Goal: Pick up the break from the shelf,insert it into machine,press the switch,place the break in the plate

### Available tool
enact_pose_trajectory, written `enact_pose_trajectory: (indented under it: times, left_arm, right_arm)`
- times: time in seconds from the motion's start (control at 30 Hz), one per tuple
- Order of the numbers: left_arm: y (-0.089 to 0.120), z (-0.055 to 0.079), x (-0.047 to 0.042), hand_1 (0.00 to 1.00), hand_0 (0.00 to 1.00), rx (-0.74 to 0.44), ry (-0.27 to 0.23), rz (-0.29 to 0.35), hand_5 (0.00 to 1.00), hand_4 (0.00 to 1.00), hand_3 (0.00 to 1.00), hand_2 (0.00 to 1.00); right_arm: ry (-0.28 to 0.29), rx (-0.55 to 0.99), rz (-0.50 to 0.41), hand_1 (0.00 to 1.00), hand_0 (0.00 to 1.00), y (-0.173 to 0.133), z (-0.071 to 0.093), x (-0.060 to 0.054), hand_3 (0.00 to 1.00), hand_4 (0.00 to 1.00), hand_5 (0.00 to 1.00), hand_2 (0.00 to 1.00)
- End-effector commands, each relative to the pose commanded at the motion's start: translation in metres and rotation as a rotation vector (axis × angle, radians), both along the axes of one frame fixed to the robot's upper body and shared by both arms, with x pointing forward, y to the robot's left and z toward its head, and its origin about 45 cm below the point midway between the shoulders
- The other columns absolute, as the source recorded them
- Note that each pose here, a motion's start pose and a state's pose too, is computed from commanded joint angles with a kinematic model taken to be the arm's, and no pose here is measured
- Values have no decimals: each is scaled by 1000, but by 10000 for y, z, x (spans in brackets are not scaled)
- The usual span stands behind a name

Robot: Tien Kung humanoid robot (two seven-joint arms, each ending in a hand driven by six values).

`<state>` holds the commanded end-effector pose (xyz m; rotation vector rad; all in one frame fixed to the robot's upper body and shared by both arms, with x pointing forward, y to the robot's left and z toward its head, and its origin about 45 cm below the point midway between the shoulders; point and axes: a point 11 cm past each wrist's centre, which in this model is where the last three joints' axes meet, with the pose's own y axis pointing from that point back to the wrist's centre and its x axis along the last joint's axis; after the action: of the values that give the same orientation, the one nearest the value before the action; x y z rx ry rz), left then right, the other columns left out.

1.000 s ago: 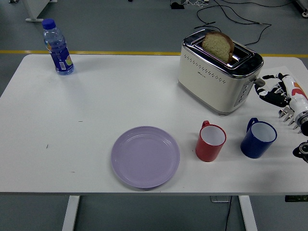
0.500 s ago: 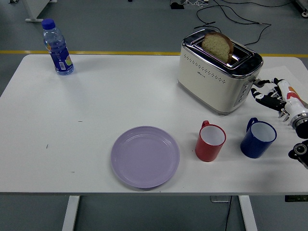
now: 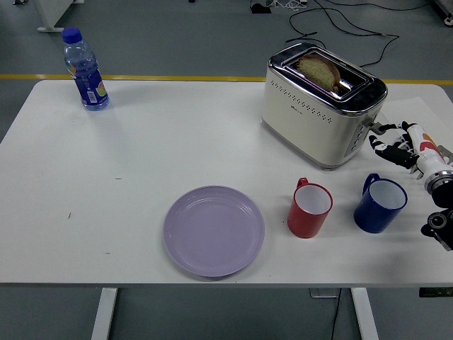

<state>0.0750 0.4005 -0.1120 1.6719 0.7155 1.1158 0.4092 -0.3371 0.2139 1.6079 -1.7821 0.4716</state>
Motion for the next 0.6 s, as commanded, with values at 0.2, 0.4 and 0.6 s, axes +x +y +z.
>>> enact_pose_trajectory:
  times: [0.2, 0.4, 0.6]
  left_arm:
    - [-2, 0, 2, 600, 654, -1, 0, 0, 944, 329, 599, 599]
    - [-5, 0, 10, 600, 654, -1, -1, 1, 945, 330, 598, 599]
    - [-18, 2, 42, 600, 654, -4, -12, 13, 945, 330, 598, 599]
  right_arm:
    - [14, 0, -15, 128, 62, -39, -53, -2, 716, 706, 520, 233]
    - [10, -9, -29, 129, 62, -88, -32, 10, 716, 706, 521, 233]
    - [-17, -20, -47, 131, 63, -149, 80, 29, 719, 706, 520, 233]
